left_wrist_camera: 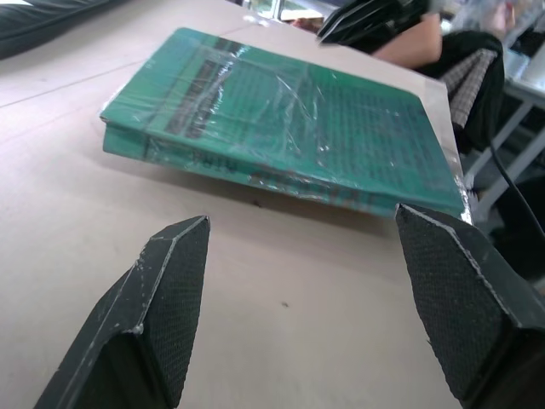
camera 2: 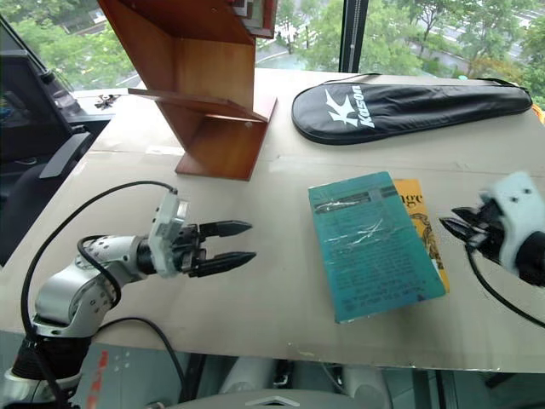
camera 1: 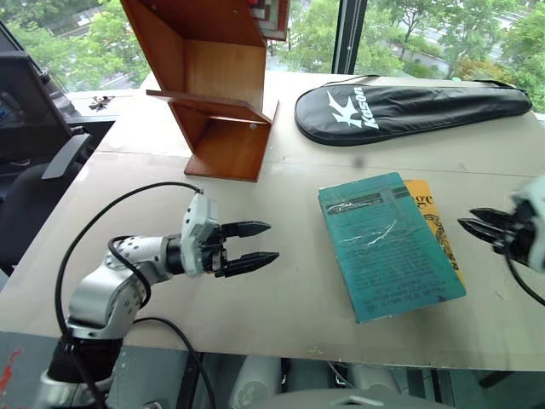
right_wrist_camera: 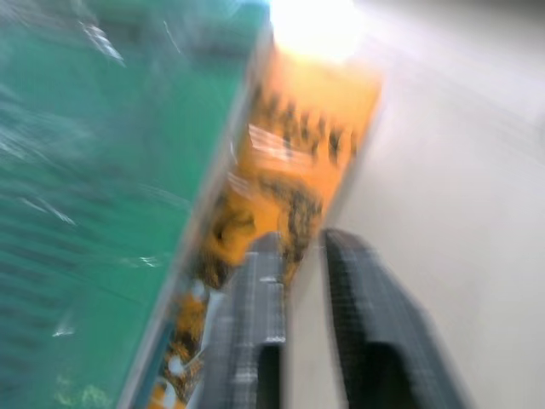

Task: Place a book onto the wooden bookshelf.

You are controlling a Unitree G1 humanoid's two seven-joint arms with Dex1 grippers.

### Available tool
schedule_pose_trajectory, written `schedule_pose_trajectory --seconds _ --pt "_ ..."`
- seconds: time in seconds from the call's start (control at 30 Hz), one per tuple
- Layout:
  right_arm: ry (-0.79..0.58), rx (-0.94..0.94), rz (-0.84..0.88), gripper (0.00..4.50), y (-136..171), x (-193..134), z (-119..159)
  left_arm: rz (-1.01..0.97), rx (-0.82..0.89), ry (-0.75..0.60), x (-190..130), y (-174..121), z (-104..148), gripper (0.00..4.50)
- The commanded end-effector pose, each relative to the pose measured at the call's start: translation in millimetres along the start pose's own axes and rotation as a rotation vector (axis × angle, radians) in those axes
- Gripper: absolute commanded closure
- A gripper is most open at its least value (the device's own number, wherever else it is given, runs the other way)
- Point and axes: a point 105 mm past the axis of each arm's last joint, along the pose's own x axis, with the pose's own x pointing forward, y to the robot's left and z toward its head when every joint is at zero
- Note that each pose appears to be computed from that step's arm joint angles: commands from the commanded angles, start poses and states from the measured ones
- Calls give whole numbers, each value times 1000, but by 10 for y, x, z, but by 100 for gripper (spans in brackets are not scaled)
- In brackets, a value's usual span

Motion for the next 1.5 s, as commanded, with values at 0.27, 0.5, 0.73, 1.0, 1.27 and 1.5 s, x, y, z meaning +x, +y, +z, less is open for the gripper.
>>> schedule_pose_trajectory --seconds 0.27,0.5,0.73,1.0,1.27,1.5 --pt "-97 -236 172 3 76 -592 -70 26 -182 32 46 101 12 92" --pt "-119 -222 252 3 172 -639 -118 31 -684 110 389 177 -71 92" --pt "-132 -221 265 3 288 -571 -158 22 -1061 85 942 185 -292 92" --pt "-145 -218 265 3 370 -493 -123 -38 -1130 80 1320 89 -345 92" --pt "-156 -214 275 0 433 -433 -94 -146 -1165 -12 1349 36 -241 415" --pt "-155 -197 281 0 454 -357 -162 -187 -1153 -84 1266 60 -173 445"
